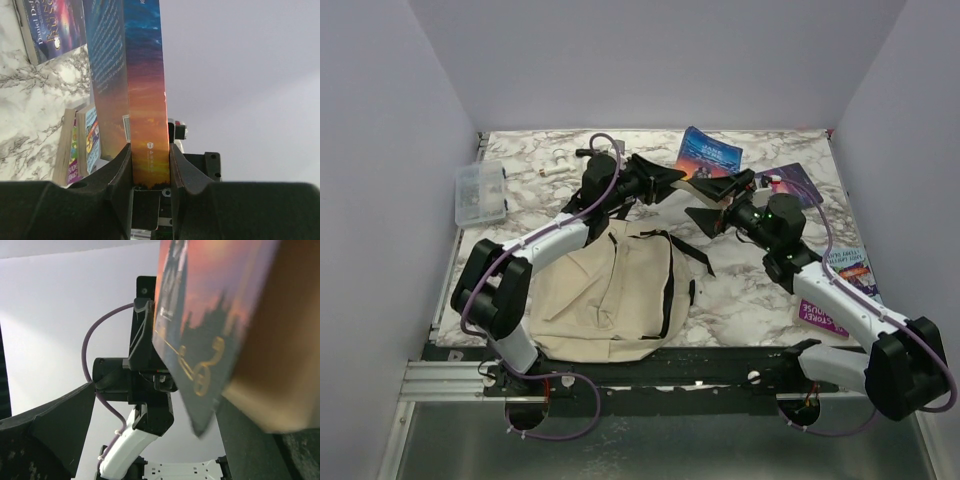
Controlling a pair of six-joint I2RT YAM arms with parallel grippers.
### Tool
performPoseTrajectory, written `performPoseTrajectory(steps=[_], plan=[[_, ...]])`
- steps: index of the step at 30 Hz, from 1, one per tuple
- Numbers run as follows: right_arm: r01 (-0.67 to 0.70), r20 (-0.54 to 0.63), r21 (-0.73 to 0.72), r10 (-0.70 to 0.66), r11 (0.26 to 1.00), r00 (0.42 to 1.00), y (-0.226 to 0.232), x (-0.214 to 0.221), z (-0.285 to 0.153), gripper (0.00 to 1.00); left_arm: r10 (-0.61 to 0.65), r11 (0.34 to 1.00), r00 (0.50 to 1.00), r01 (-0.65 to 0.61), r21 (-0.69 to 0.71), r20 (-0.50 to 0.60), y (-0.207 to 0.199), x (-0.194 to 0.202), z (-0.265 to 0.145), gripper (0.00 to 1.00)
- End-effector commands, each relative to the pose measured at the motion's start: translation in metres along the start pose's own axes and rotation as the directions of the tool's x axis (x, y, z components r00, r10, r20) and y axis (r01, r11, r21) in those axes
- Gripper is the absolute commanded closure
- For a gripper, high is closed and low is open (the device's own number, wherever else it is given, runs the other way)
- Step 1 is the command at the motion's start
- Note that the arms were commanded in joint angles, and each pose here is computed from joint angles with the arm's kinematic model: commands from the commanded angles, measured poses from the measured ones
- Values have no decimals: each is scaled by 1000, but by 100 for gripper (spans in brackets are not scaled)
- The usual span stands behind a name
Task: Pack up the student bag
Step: Pick up the book from the center of the board.
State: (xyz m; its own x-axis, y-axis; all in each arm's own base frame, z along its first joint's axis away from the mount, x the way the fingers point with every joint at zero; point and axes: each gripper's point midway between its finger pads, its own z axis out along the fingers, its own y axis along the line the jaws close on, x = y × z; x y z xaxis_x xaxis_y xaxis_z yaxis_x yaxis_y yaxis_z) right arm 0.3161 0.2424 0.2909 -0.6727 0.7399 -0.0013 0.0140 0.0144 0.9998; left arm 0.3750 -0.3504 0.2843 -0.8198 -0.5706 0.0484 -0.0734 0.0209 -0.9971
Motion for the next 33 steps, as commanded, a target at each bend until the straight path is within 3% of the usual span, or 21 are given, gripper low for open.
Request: performPoseTrajectory(steps=[1,11,16,20,26,33], plan=[[-46,89,-20,47,999,995,19,-8,-3,0,103,932,994,-105,346,25,-117,19,-39,100],[-196,176,84,179,977,968,12,-19,-9,0,160,899,984,-175,400,72,-133,29,-60,100],[-220,212,54,204,974,956,7,-23,-20,0,210,871,970,-242,427,123,-143,32,-74,100],[-227,160,-76,237,971,958,12,-17,-25,0,226,856,958,-282,434,177,-147,32,-87,100],[-21,123,-109,34,994,992,17,-5,-38,0,236,851,962,-273,449,137,-146,40,-99,100],[17,36,-278,-8,961,999,46,9,-42,0,246,845,959,-283,454,140,-146,44,-108,100]])
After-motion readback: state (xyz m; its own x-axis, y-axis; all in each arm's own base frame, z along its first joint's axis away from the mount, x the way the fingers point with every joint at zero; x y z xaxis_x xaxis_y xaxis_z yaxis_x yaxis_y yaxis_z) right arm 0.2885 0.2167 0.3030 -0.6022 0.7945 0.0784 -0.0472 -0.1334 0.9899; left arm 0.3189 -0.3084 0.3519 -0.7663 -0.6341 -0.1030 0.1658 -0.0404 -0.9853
